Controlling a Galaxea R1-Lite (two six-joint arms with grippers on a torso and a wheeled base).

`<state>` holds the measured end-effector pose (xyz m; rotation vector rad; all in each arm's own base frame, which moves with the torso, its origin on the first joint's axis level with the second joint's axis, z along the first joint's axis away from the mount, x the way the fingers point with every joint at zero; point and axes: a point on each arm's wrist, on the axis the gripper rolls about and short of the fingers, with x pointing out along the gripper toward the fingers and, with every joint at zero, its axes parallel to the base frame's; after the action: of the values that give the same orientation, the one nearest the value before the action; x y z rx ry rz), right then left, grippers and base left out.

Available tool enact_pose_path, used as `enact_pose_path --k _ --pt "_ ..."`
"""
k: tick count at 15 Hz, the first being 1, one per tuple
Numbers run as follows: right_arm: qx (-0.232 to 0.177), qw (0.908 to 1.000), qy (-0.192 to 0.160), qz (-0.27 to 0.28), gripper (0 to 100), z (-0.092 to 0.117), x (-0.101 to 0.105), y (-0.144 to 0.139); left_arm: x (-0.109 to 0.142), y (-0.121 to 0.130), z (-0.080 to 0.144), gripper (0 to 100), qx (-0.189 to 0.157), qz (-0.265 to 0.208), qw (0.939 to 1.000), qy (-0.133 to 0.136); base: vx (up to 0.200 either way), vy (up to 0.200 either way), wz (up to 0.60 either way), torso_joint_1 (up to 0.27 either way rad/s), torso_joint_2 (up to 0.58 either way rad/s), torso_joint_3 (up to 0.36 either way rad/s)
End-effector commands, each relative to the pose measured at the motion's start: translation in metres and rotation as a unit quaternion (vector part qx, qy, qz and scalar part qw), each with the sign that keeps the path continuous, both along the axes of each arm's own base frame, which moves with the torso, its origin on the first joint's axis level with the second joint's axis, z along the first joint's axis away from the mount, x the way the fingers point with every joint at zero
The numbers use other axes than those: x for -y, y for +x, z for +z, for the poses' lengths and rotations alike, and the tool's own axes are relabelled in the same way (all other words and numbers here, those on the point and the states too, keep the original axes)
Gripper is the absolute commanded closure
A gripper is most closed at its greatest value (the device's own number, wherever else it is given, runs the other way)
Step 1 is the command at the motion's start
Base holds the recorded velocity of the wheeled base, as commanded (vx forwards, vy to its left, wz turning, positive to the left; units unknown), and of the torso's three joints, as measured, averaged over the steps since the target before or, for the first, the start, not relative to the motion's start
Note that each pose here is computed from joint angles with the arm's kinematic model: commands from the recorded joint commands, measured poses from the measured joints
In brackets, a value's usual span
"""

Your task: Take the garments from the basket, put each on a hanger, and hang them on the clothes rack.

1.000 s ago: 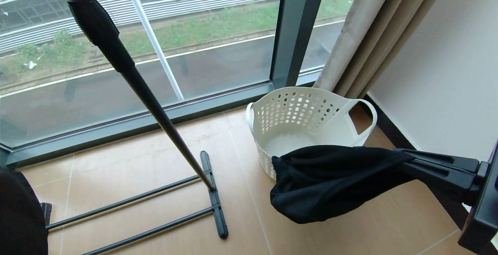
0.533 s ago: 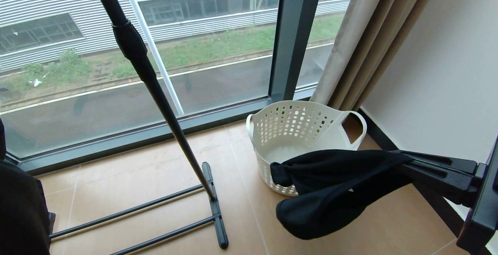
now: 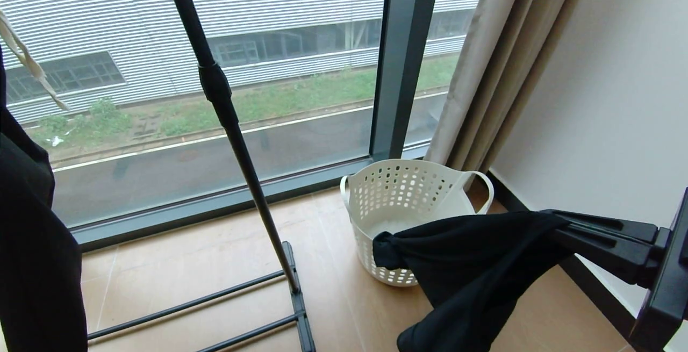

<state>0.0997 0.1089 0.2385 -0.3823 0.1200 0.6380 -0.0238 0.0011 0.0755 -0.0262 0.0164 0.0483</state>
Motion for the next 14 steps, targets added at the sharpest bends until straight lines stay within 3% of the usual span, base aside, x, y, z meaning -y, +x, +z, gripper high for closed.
enact_pose_path --k 1,14 --pt "0.0 1.0 0.0 0.0 100 0.0001 -0.0004 0.0001 0.0 0.0001 0.0 0 -0.001 0.0 1.0 0.0 0.0 0.0 0.0 0.002 0.0 0.207" --pt "-0.001 1.0 -0.002 0.0 100 -0.0008 -0.0009 0.0006 0.0 0.0001 0.0 0 -0.001 0.0 1.0 0.0 0.0 0.0 0.0 0.002 0.0 0.2"
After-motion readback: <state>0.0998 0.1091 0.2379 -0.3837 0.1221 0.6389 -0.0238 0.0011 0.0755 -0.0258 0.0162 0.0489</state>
